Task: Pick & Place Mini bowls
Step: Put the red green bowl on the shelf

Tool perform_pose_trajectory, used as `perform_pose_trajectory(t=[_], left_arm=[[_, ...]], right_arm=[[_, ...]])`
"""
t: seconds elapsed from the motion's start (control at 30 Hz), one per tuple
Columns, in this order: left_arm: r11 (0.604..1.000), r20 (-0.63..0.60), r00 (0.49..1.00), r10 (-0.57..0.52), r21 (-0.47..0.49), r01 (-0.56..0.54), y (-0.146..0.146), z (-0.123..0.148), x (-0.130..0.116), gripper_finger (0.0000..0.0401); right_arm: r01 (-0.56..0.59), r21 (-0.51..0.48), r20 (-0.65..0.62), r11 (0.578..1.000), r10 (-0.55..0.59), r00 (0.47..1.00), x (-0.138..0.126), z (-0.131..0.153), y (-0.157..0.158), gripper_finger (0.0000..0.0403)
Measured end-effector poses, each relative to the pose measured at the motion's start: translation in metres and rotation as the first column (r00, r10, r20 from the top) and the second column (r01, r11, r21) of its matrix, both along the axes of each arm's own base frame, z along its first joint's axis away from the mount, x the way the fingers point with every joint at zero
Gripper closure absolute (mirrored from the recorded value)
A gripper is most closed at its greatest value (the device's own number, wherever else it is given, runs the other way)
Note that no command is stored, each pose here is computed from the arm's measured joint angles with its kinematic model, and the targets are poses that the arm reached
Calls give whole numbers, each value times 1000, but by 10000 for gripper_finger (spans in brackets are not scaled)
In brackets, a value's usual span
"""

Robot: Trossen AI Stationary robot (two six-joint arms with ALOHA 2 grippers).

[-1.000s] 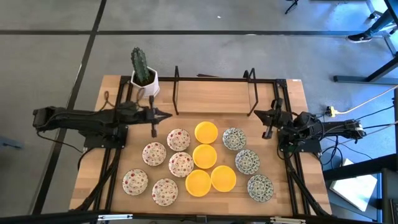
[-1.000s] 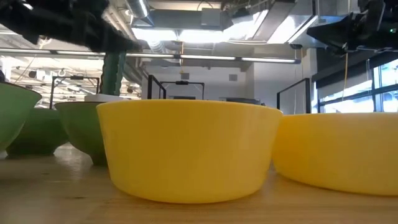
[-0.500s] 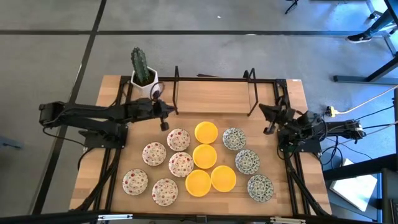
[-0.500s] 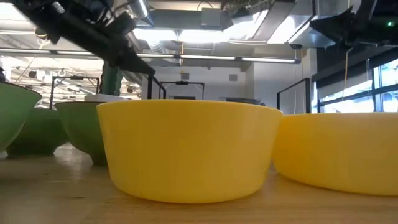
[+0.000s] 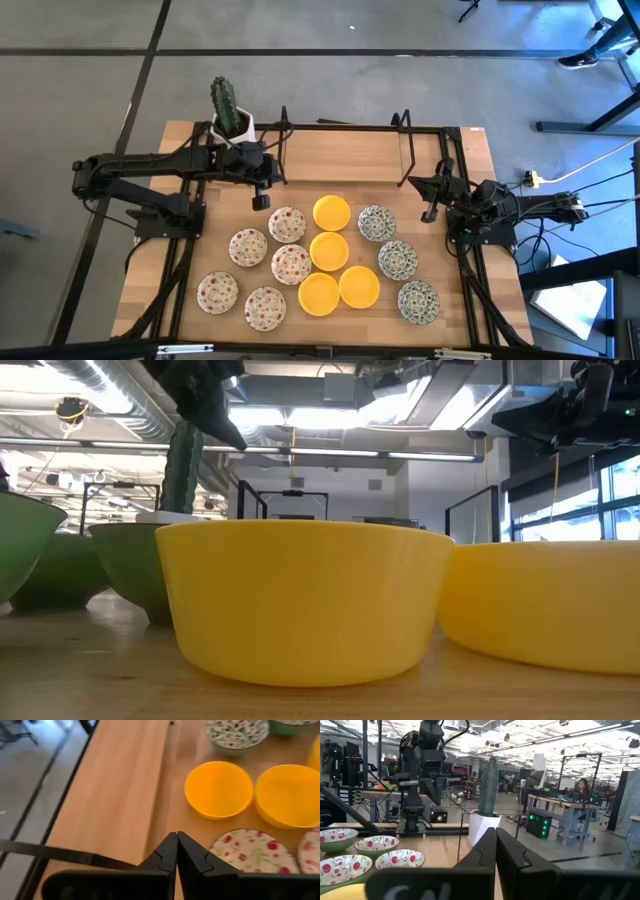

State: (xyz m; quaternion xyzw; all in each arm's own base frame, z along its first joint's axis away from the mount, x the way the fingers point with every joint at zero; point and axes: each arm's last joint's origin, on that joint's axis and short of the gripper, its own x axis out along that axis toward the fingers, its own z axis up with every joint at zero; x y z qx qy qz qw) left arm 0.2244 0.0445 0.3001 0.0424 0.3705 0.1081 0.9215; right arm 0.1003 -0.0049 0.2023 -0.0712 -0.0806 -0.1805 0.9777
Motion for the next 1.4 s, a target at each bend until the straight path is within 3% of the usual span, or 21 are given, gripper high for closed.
perform_pose_trajectory(t=[0.27,0.47,0.73,0.93,1.17,1.4], left_arm=[[998,-96,995,7,-57,-13,1,23,11,383],[985,-225,972,-71,-167,34,2,18,30,348],[967,-397,910,-121,-256,17,5,-8,54,284],[965,-462,873,-157,-261,35,6,-28,69,249],[962,-513,836,-193,-268,57,3,-55,87,237],[955,-592,764,-254,-281,100,-1,-87,102,237]], right_arm=[[1,-3,3,1000,-1,1000,0,0,0,397],[0,0,4,1000,0,1000,0,0,0,397],[-53,-3,7,999,53,999,0,0,1,397],[-58,24,2,998,58,998,1,-1,1,397],[-94,39,-1,995,94,996,1,-2,2,397],[-120,66,7,991,120,993,1,-2,3,397]])
